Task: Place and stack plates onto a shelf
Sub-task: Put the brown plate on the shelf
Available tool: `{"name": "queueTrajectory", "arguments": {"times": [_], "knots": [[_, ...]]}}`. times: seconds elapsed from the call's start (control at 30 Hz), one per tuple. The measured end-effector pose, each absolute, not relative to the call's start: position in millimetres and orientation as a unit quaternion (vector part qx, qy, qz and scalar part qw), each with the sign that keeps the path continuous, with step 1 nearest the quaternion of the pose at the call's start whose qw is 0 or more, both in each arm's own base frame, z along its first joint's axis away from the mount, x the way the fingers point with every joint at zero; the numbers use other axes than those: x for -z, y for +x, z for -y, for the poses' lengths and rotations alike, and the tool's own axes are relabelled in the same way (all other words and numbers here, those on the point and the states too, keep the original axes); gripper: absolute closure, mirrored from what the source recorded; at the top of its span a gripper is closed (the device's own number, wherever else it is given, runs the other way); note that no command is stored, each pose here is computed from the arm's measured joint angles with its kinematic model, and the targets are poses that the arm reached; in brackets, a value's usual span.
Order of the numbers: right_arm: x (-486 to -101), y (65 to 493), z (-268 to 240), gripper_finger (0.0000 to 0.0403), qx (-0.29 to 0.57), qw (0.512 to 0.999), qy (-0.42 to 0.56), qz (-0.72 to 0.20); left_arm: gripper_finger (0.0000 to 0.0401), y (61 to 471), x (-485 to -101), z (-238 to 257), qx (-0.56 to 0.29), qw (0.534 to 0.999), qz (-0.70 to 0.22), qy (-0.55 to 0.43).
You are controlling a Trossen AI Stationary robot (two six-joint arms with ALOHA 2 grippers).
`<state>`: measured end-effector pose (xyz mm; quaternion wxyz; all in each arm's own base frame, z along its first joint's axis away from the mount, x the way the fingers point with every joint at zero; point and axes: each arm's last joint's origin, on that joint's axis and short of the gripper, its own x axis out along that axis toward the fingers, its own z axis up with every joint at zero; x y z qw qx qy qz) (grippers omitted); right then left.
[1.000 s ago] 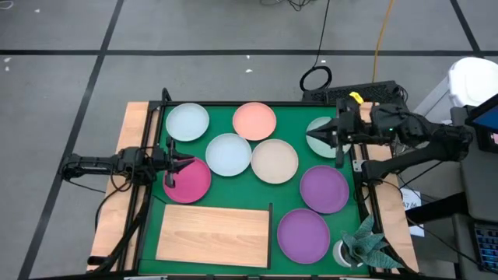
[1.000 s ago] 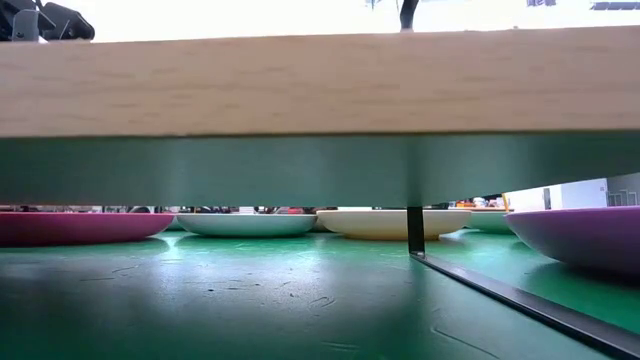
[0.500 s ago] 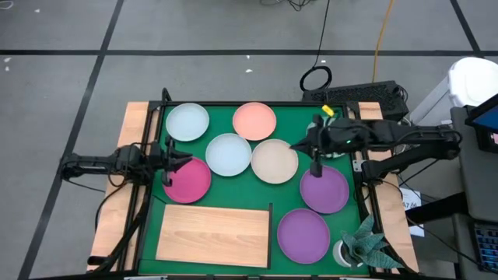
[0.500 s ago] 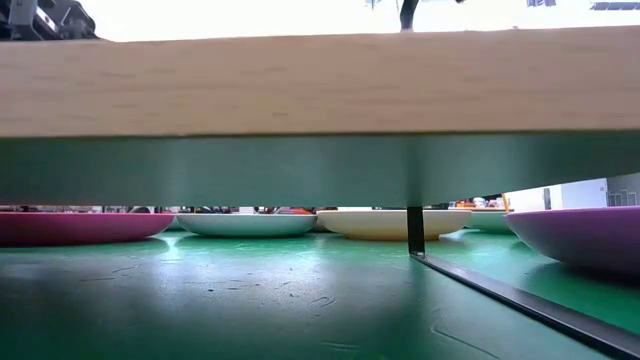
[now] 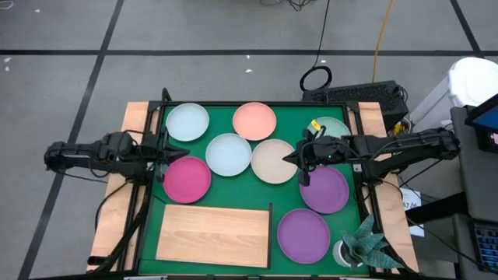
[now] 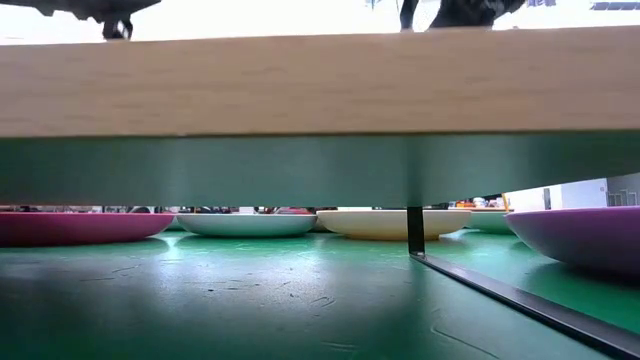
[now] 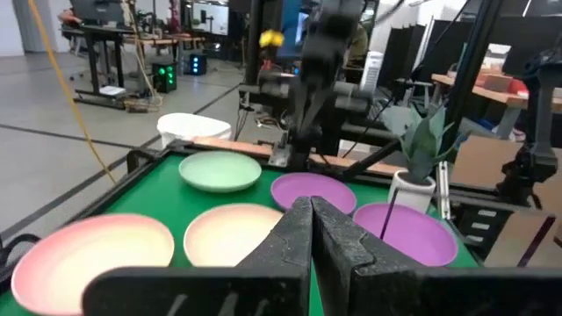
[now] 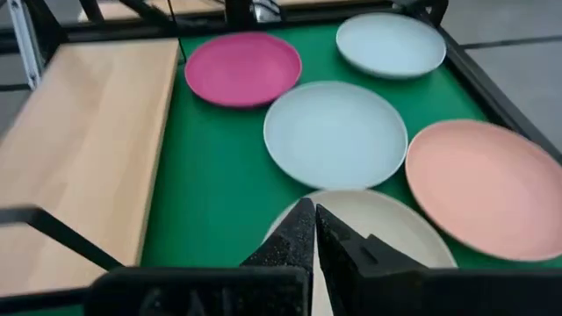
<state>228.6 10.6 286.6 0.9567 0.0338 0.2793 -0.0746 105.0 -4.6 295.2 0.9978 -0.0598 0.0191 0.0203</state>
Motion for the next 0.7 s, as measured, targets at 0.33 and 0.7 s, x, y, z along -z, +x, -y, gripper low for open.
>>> {"name": "queueTrajectory", "arguments": {"times": [0.33,0.7], "knots": [[-247.1,220.7,-11.4,0.0403,0.084,0.939,0.055,-0.329,0.0397,131.4,-363.9,11.0,-0.015,0.991,-0.132,-0.021],[-236.9,224.9,-23.3,0.0375,0.062,0.931,0.075,-0.353,0.0397,174.7,-357.7,22.4,-0.015,0.975,-0.223,-0.004]]}}
